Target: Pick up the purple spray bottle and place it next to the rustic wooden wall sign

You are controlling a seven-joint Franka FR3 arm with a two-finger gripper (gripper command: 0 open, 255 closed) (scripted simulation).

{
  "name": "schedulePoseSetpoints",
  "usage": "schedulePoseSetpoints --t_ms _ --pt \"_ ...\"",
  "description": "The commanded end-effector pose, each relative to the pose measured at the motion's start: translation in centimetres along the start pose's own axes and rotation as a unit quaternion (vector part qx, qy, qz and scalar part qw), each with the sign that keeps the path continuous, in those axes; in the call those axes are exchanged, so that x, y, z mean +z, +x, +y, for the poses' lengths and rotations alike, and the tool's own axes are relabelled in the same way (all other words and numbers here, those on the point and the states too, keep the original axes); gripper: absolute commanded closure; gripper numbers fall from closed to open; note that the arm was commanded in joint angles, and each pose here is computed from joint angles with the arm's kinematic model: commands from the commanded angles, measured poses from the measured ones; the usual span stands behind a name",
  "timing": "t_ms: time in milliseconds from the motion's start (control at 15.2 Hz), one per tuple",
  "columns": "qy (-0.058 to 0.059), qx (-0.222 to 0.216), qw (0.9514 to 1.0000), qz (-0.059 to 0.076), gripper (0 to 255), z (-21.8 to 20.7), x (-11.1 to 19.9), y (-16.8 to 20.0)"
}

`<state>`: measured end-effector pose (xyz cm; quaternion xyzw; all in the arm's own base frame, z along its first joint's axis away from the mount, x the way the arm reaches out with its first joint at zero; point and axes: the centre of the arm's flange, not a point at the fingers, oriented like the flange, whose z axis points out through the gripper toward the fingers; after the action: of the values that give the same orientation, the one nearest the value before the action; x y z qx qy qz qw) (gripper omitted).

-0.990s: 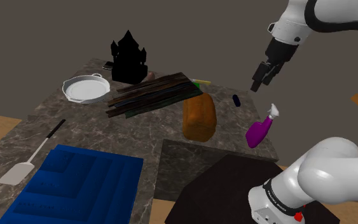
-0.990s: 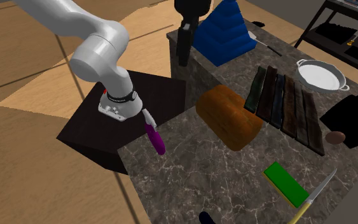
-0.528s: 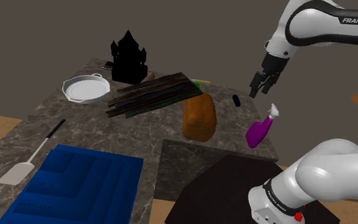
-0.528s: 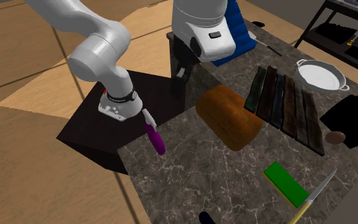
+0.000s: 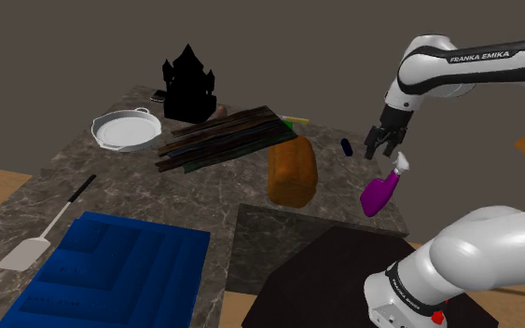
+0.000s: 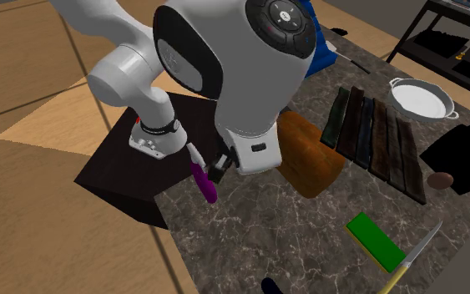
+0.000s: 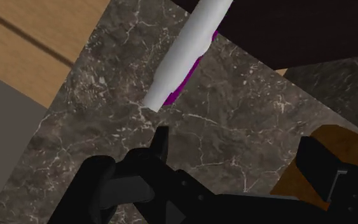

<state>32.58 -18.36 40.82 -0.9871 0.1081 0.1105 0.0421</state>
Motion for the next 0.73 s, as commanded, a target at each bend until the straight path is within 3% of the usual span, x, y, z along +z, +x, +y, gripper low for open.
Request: schedulePoseSetpoints --t_ms 0,330,660 --pt "0.008 0.017 0.9998 -0.011 0 2.0 1.5 1.0" --pt "0.028 0.058 0.9972 -0.039 0 7.2 6.5 2.2" --pt "0.028 0.059 0.9971 -0.039 0 7.1 8.6 2.1"
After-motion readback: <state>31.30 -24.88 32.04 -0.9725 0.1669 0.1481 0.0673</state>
